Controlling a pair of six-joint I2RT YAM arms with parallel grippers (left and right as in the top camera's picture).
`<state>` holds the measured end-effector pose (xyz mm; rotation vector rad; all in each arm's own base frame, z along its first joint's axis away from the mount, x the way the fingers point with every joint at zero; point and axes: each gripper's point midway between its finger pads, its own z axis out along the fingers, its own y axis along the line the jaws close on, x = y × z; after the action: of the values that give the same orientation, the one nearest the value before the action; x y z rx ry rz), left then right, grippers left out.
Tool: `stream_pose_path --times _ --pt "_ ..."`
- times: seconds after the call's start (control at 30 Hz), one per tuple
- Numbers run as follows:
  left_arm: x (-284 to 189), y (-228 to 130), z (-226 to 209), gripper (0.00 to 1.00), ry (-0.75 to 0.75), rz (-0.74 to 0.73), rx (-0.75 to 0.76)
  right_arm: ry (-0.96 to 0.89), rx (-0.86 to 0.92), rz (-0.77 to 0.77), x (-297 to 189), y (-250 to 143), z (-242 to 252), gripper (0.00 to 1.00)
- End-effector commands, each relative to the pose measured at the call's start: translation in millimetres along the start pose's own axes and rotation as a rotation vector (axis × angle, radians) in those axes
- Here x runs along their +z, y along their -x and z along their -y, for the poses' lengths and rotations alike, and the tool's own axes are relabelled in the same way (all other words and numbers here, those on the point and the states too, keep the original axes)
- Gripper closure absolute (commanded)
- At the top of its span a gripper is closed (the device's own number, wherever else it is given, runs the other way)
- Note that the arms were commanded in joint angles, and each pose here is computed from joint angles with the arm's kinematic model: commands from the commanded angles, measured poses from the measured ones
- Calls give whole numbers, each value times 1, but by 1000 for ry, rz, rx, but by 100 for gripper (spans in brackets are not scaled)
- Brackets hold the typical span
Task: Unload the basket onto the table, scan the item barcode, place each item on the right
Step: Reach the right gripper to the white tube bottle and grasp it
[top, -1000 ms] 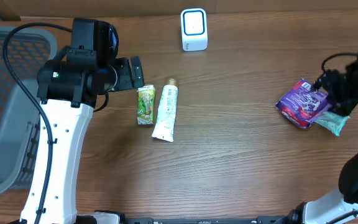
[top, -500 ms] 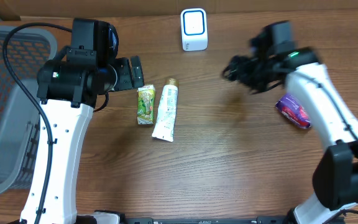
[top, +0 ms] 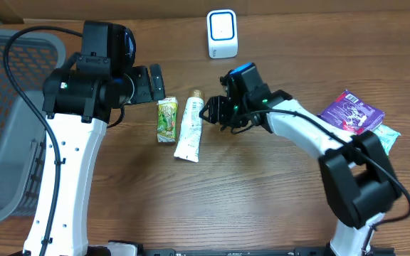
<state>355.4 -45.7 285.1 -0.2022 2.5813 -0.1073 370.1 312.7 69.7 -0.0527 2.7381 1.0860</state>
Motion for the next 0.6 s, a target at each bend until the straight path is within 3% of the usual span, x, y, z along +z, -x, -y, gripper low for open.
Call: stream_pose_path --times 0.0,0.27,0.5,0.57 --pt "-3 6 -2 0 10 18 -10 37 41 -59 17 -10 7 47" --pt "-3 6 -2 0 10 18 -11 117 57 -146 51 -33 -3 52" --pt "-3 6 -2 0 10 18 -11 53 140 -152 64 -44 1 73" --pt "-3 6 -2 0 10 18 -11 43 148 -162 64 -47 3 86"
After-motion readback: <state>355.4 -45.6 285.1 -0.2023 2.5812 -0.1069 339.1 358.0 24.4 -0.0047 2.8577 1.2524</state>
